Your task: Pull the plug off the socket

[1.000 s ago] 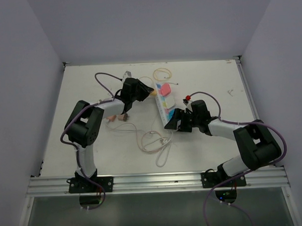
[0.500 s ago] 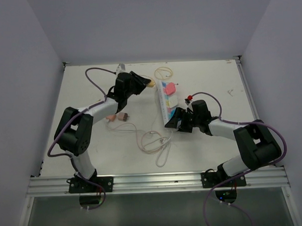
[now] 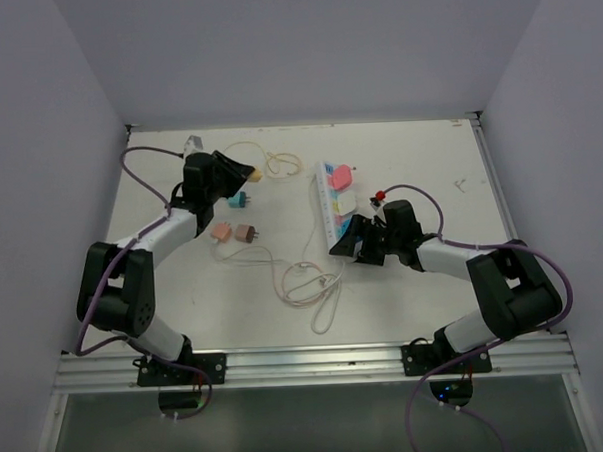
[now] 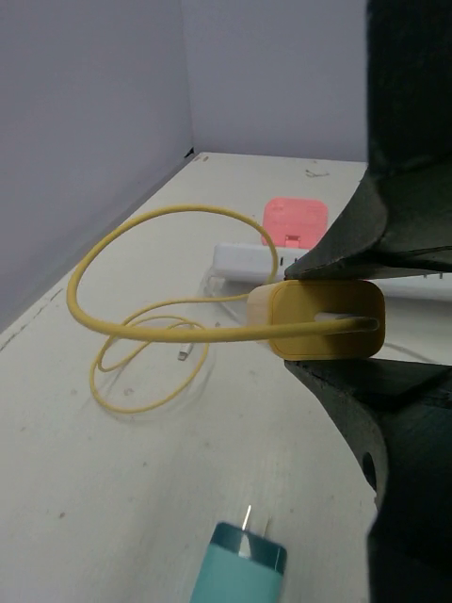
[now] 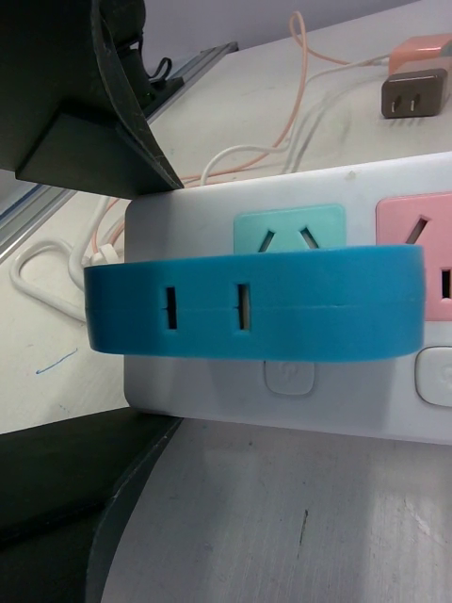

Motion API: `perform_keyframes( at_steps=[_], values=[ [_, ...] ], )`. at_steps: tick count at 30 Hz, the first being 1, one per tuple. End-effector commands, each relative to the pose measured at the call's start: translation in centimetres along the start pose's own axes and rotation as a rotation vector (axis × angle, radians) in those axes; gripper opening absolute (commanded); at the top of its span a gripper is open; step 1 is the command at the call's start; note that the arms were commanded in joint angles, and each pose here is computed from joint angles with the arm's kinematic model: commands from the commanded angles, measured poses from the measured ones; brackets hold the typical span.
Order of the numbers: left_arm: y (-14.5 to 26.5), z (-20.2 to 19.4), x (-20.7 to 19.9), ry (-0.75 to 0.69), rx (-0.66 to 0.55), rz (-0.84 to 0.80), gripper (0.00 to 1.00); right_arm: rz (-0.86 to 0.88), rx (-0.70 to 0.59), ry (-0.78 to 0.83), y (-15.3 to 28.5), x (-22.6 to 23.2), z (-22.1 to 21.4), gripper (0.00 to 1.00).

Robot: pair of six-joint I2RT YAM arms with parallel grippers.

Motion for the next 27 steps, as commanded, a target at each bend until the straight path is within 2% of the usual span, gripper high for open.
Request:
perform_keyframes(
  at_steps=[1,8,12,23,27],
  values=[
    [0.9,-0.2,2.7,-0.079,0.053,0.035,0.01,-0.437,0.144,-0.149,1.8,-10.2,-6.1,0.0],
    [0.3,-1.5,8.0,-0.076,0.113,0.114,0.02,-0.432,0.138,-0.147,1.7,-10.1,-6.0,0.0],
    [-0.2,-2.2,9.7,-0.069,0.155,0.136,0.09,-0.434,0.14,-0.148,1.7,-10.2,-6.0,0.0],
    [0.7,-2.6,10.9,-0.081,0.192,0.164,0.45,-0.443,0.141,-0.148,1.8,-10.2,-6.0,0.0],
    [1.2,-2.1,10.4,-0.092,0.182,0.162,0.68,-0.451,0.134,-0.146,2.0,-10.2,-5.9,0.0]
  ],
)
Point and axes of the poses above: each gripper's point midway between its finger pads, its own y axis back along the fingers, its own x axis along the line the jaws close on, z = x × y, the point moved 2 cm from there along y, back along the fingers, and after that the axes turned 6 degrees about -y, right-handed, at the moved point
